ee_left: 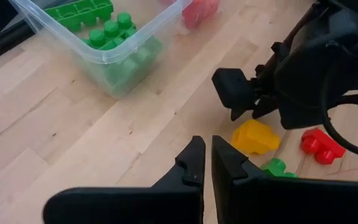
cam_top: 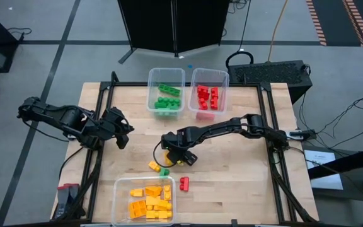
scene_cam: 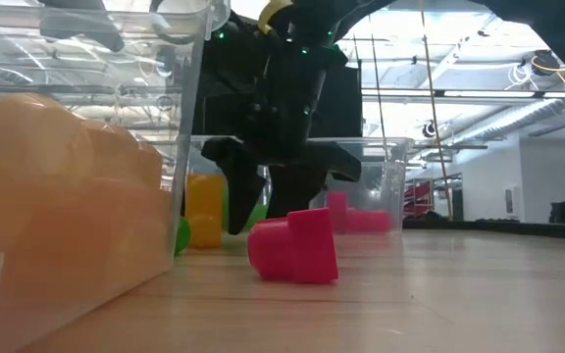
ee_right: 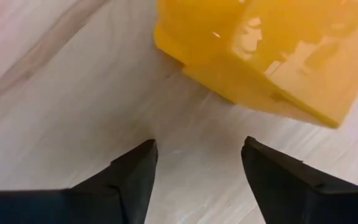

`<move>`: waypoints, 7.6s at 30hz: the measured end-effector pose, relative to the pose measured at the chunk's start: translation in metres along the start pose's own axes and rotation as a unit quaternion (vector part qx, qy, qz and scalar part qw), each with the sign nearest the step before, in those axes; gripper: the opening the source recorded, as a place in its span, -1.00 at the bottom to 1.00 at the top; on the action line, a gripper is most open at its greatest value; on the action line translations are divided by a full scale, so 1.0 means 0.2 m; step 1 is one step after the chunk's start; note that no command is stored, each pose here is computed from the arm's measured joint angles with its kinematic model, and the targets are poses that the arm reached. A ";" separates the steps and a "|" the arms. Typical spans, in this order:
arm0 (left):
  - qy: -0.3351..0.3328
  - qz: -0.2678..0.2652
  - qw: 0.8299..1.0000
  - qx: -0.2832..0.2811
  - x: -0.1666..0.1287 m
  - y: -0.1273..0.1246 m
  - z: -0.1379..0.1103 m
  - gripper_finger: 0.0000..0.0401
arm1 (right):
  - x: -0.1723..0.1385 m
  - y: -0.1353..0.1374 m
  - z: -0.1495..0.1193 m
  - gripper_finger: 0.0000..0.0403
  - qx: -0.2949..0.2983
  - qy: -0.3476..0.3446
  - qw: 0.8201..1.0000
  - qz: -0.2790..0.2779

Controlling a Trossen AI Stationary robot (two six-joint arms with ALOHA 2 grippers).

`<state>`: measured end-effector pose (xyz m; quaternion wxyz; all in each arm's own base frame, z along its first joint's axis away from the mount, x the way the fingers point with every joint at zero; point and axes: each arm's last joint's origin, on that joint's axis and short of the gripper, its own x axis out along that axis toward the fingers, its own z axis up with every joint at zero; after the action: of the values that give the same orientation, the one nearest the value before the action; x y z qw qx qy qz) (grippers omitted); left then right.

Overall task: Sort blocks
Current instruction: Put the yellow game piece into the bottom transparent bin, then put the red game piece into the top right transparent bin

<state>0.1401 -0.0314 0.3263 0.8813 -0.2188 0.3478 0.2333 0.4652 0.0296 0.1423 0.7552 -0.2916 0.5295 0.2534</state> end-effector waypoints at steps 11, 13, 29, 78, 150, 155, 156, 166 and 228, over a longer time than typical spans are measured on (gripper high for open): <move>0.000 0.000 1.000 0.000 0.00 0.00 0.00 -1.00 | -0.29 -0.16 0.06 0.16 0.113 -0.028 0.993 0.008; 0.000 0.000 1.000 0.000 0.00 0.00 0.00 -1.00 | -0.34 -0.17 0.07 0.18 0.125 -0.034 0.991 0.014; 0.000 0.000 1.000 0.002 0.00 0.00 0.00 -1.00 | -0.43 -0.06 0.27 0.76 0.119 -0.058 0.991 -0.016; 0.006 0.008 1.000 0.008 0.00 0.01 -0.01 -1.00 | -0.08 -0.07 0.26 0.29 0.197 -0.034 0.980 0.003; 0.030 0.005 0.999 0.039 0.00 0.02 -0.02 -1.00 | -0.84 0.52 0.47 0.52 0.372 -0.002 0.927 0.046; 0.031 0.005 0.999 0.039 0.00 0.02 -0.02 -1.00 | -0.68 0.73 0.49 0.52 0.340 0.008 0.939 0.057; 0.031 0.005 0.999 0.039 0.00 0.02 -0.02 -1.00 | -0.64 0.76 0.49 0.52 0.342 -0.004 0.938 0.058; 0.031 0.005 0.999 0.039 0.00 0.02 -0.02 -1.00 | -0.27 0.76 0.41 0.52 0.446 -0.087 0.890 0.025; 0.018 0.015 0.999 0.039 0.00 0.02 -0.02 -1.00 | -0.39 0.61 0.20 0.52 0.785 -0.024 0.614 -0.083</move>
<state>0.1365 -0.0304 0.3233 0.8789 -0.1835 0.3760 0.2290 0.3822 0.1382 0.2066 0.7262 0.3753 0.4817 -0.3158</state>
